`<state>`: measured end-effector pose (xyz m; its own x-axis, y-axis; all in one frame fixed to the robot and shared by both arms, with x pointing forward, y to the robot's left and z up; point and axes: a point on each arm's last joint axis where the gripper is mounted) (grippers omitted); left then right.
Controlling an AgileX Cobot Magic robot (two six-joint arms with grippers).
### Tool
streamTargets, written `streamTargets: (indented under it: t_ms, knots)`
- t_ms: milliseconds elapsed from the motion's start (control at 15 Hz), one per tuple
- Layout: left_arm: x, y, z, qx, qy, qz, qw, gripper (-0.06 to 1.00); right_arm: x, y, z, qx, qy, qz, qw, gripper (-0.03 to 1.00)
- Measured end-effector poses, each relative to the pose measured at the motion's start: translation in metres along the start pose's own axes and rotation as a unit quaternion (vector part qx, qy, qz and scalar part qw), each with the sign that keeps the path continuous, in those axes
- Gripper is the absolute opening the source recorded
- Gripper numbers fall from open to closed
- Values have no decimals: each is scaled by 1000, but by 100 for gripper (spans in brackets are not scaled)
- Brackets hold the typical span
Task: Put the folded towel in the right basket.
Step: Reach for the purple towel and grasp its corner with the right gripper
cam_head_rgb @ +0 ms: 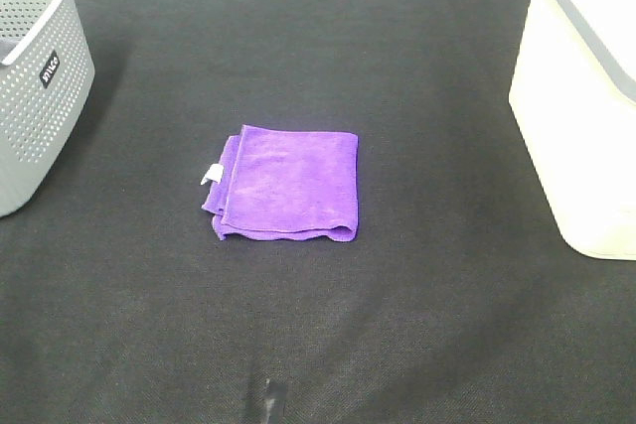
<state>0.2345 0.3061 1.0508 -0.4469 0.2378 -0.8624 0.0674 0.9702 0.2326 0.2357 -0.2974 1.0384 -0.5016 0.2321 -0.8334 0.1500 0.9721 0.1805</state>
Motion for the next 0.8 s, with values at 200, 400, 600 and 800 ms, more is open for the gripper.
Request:
streamTargets:
  t_ms: [200,400,600,800]
  knots:
    - [0,0,0,0,0,0,1000,99,0,0,0,0,0,0,1000,98]
    - [0,0,0,0,0,0,1000,99,0,0,0,0,0,0,1000,98]
    - [0,0,0,0,0,0,1000,99,0,0,0,0,0,0,1000,98]
    - [0,0,0,0,0,0,1000,99,0,0,0,0,0,0,1000,98]
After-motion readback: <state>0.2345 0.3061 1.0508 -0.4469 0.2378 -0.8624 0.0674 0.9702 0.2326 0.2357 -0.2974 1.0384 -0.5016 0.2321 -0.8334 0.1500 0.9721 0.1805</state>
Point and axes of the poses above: a point on each arm's last joint axis where the gripper is mounted, z pointing out along that axis toward the gripper, y along the wrist's bending axis when the last joint is at zero, x = y × z, and after that the axes turned 14 degrees about z, right-handed
